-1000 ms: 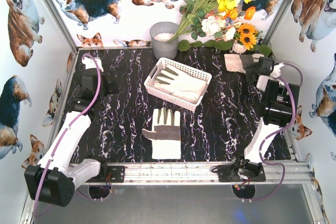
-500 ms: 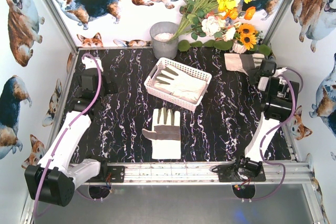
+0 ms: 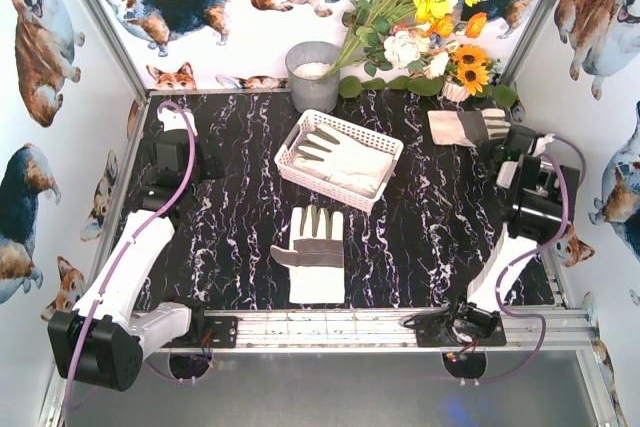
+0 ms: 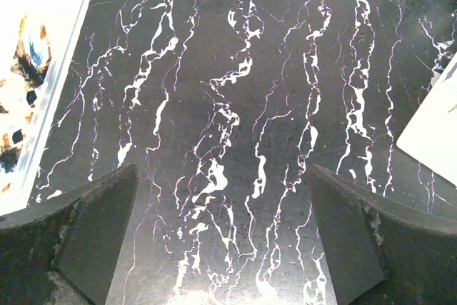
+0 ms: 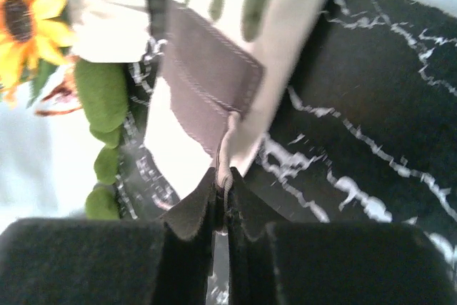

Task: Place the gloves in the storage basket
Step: Pick up the glove from the center of the board, then pair the glove with the glove.

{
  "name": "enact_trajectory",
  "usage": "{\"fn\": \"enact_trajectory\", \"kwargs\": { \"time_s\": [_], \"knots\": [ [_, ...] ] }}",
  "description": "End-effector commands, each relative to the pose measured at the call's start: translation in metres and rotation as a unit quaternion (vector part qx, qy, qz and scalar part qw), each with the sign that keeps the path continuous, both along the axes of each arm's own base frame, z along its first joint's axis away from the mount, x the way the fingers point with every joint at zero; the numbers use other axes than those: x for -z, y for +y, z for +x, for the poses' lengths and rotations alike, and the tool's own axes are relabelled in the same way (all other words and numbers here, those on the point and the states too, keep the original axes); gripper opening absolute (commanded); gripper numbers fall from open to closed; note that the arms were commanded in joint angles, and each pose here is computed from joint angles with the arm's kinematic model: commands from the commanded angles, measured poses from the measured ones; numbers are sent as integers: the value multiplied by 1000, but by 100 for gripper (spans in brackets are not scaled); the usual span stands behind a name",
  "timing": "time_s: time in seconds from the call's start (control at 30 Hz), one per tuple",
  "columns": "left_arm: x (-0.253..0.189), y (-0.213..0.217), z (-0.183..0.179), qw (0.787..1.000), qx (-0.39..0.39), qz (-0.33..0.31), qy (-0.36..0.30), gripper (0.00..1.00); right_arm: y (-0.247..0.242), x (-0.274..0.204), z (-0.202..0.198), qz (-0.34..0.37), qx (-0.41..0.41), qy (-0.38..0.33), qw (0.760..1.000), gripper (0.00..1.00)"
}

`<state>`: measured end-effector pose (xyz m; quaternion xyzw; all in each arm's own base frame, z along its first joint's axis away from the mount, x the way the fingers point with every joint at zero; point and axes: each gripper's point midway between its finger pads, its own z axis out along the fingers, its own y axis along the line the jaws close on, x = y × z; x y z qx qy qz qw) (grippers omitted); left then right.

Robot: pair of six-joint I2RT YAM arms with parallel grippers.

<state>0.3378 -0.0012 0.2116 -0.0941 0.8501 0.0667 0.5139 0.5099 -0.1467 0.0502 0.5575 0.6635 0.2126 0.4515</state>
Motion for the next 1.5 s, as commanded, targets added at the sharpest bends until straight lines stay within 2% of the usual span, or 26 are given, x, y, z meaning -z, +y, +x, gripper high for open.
{"fn": "enact_trajectory", "kwargs": {
  "time_s": [0.0, 0.27, 0.4, 0.57, 0.73, 0.83, 0.97, 1.07, 1.2, 1.47],
  "knots": [
    [-10, -4, 5, 1000, 20, -2, -22, 97, 6, -100, -2, -59, -31, -116, 991, 0],
    [-11, -62, 5, 989, 147, -16, -23, 96, 35, -144, -68, -92, -55, -112, 988, 0],
    [-22, -124, -6, 970, 238, -22, -33, 96, 53, -178, -115, -131, -78, -94, 984, 0],
    [-42, -231, -30, 924, 376, -42, -48, 96, 86, -196, -173, -148, -124, -55, 980, 0],
    [-67, -319, -57, 877, 473, -56, -65, 96, 124, -205, -210, -141, -197, -34, 970, 0],
    [-79, -356, -72, 853, 512, -70, -75, 96, 150, -207, -222, -123, -251, -32, 960, 0],
    [-91, -398, -96, 816, 558, -123, -83, 97, 181, -212, -233, -102, -319, -30, 942, 0],
    [-93, -424, -112, 797, 581, -141, -87, 97, 202, -217, -241, -79, -366, -35, 926, 0],
    [-86, -448, -118, 786, 596, -148, -73, 97, 229, -229, -255, -49, -421, -42, 905, 0],
    [-74, -468, -108, 794, 585, -153, -59, 95, 255, -249, -272, -32, -468, -62, 881, 0]
  ]
}}
